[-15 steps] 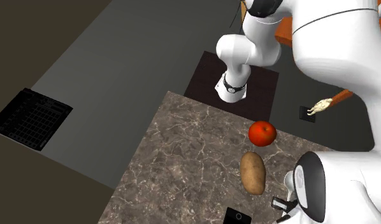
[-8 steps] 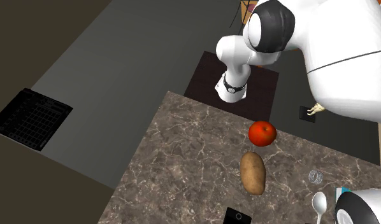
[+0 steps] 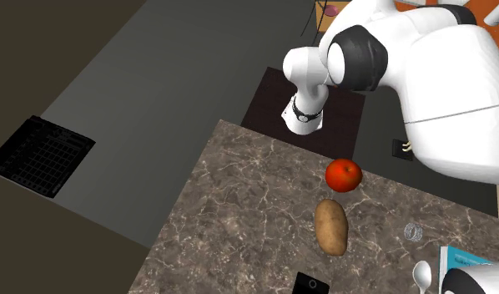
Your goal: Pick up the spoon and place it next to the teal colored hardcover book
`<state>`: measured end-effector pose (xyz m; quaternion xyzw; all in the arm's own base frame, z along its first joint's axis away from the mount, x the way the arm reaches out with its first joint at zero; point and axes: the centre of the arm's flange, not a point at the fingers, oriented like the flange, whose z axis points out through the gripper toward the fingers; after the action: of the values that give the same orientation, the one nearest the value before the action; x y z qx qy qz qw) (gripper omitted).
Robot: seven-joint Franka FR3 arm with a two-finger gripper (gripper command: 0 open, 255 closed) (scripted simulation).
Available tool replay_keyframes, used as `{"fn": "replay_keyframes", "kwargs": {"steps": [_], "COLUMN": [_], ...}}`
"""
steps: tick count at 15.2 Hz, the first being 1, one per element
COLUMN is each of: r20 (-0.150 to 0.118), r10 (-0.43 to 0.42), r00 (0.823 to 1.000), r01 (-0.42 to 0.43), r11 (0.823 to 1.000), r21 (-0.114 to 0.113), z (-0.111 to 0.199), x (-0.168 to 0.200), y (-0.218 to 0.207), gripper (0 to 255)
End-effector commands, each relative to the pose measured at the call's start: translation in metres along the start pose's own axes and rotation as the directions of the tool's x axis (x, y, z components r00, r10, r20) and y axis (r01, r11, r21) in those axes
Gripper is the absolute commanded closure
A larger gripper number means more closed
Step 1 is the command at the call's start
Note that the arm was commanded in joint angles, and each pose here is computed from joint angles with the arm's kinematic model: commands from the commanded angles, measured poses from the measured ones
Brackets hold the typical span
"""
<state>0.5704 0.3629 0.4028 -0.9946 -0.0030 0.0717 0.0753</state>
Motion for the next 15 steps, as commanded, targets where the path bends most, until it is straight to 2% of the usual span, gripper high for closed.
{"fn": "replay_keyframes", "kwargs": {"steps": [1,10,15], "r20": [0.0,-0.001,0.0], "r10": [0.0,0.0,0.0], "r00": [1.0,1.0,1.0], "r01": [0.0,0.0,0.0], "r11": [1.0,1.0,1.0], "r21": [0.0,0.0,0.0], "z": [0.011,0.056,0.056], "x": [0.002,0.009,0.009], "y": [0.001,0.008,0.008], "gripper": [255,255,255]}}
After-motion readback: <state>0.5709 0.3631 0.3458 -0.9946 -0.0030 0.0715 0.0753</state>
